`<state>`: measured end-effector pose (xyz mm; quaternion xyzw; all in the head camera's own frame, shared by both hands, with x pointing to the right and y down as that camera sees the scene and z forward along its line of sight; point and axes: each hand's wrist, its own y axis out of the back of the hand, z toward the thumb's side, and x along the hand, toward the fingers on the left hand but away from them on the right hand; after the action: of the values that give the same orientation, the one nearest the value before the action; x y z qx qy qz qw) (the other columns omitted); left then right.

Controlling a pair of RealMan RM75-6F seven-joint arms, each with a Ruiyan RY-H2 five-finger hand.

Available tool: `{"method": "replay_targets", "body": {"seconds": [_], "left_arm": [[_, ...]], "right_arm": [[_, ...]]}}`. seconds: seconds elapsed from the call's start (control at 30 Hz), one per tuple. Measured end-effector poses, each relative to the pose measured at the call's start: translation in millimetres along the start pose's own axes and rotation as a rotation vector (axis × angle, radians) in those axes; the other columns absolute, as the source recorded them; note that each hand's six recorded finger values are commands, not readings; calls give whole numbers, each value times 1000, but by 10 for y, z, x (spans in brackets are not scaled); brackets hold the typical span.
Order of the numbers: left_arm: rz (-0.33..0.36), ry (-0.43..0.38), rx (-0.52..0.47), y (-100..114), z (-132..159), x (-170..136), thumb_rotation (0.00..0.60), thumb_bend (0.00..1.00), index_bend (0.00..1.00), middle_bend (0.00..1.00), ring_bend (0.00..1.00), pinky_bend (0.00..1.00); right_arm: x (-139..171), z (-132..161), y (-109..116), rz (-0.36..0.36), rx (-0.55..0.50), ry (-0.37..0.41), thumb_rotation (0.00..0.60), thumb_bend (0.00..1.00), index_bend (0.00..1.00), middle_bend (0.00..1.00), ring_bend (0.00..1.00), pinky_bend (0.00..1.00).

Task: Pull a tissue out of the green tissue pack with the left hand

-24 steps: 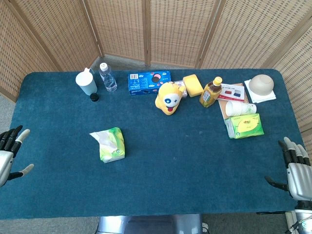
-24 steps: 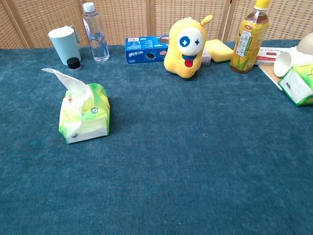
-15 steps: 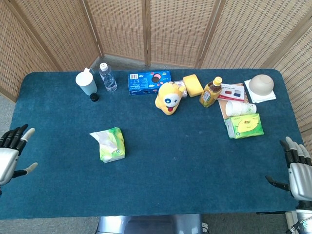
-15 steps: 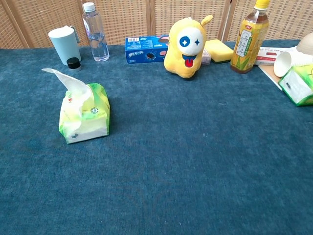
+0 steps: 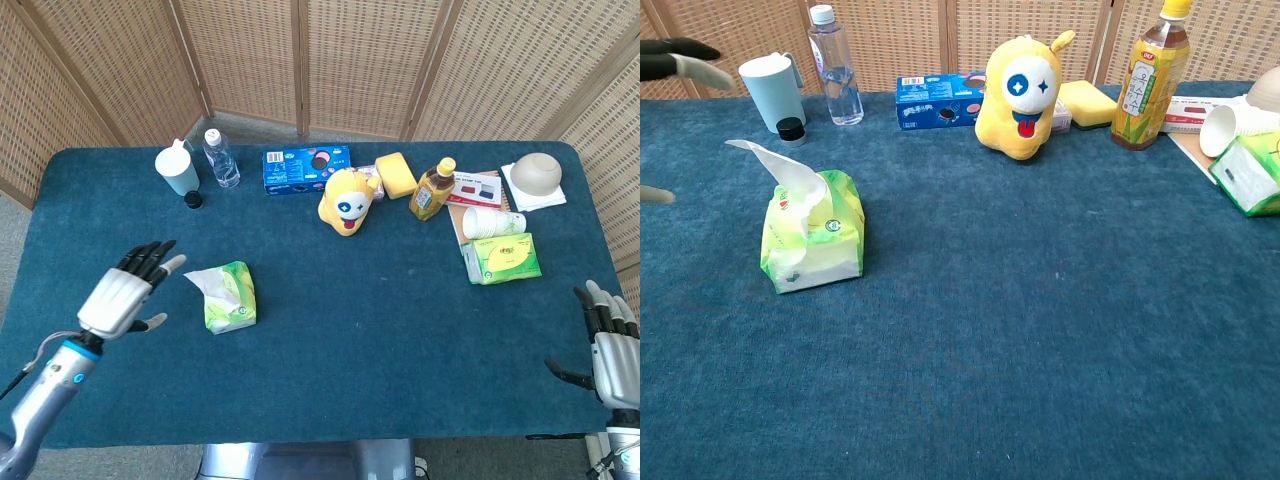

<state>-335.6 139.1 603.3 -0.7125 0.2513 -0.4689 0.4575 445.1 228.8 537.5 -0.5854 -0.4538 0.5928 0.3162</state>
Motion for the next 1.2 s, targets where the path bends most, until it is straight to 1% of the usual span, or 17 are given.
{"method": "replay_targets", "body": {"seconds": [0.17, 0.27, 0.37, 0.4, 0.47, 0.53, 0.57, 0.6, 0.63, 0.7, 0.77, 0.83, 0.93, 1.07, 1.2], "left_arm": [[-29, -3, 67, -89, 132, 291, 600, 0, 126, 1, 1, 143], [-42, -11, 93, -128, 219, 445, 600, 0, 138, 25, 29, 205], [-55, -28, 84, -172, 349, 556, 600, 0, 159, 80, 72, 268], [-55, -35, 82, -177, 388, 578, 600, 0, 182, 112, 95, 305], [-46, -50, 89, -181, 466, 614, 600, 5, 252, 183, 154, 390], [-37, -60, 100, -183, 526, 639, 600, 34, 368, 296, 258, 499], [-34, -65, 107, -188, 559, 654, 600, 55, 410, 339, 298, 533], [-34, -67, 110, -192, 580, 664, 600, 96, 484, 416, 368, 587], [-33, -68, 113, -194, 598, 675, 600, 133, 534, 467, 414, 623], [-22, -71, 127, -187, 641, 701, 600, 202, 621, 555, 492, 680], [-6, -69, 142, -179, 679, 725, 600, 266, 686, 619, 547, 720], [7, -64, 152, -178, 699, 744, 600, 316, 738, 668, 591, 748], [18, -47, 156, -177, 684, 758, 600, 343, 783, 709, 627, 767], [32, -39, 151, -154, 651, 733, 600, 343, 806, 734, 648, 773], [81, -55, 158, -35, 616, 645, 600, 339, 811, 741, 655, 773]], "right_arm": [[-3, -18, 25, -6, -10, -3, 584, 0, 0, 0, 0, 0], [-4, -21, 26, -3, -11, -1, 584, 0, 0, 0, 0, 0], [-6, -16, 19, -1, -10, 1, 585, 0, 0, 0, 0, 0], [-6, -16, 17, 0, -10, 0, 586, 0, 0, 0, 0, 0], [-5, -19, 16, 0, -11, -1, 585, 0, 0, 0, 0, 0], [-5, -20, 17, 0, -13, -1, 585, 0, 0, 0, 0, 0], [-4, -22, 18, 0, -13, -1, 585, 0, 0, 0, 0, 0], [-4, -22, 18, 1, -13, -1, 586, 0, 0, 0, 0, 0], [-3, -21, 16, 2, -13, 0, 586, 0, 0, 0, 0, 0], [-1, -20, 13, 3, -14, 0, 587, 0, 0, 0, 0, 0], [1, -20, 12, 4, -15, 0, 587, 0, 0, 0, 0, 0], [1, -21, 15, 4, -17, 0, 588, 0, 0, 0, 0, 0], [1, -30, 22, 2, -19, -2, 589, 0, 0, 0, 0, 0], [0, -39, 27, 2, -21, -4, 588, 0, 0, 0, 0, 0], [4, -30, 22, 4, -20, -1, 588, 0, 0, 0, 0, 0]]}}
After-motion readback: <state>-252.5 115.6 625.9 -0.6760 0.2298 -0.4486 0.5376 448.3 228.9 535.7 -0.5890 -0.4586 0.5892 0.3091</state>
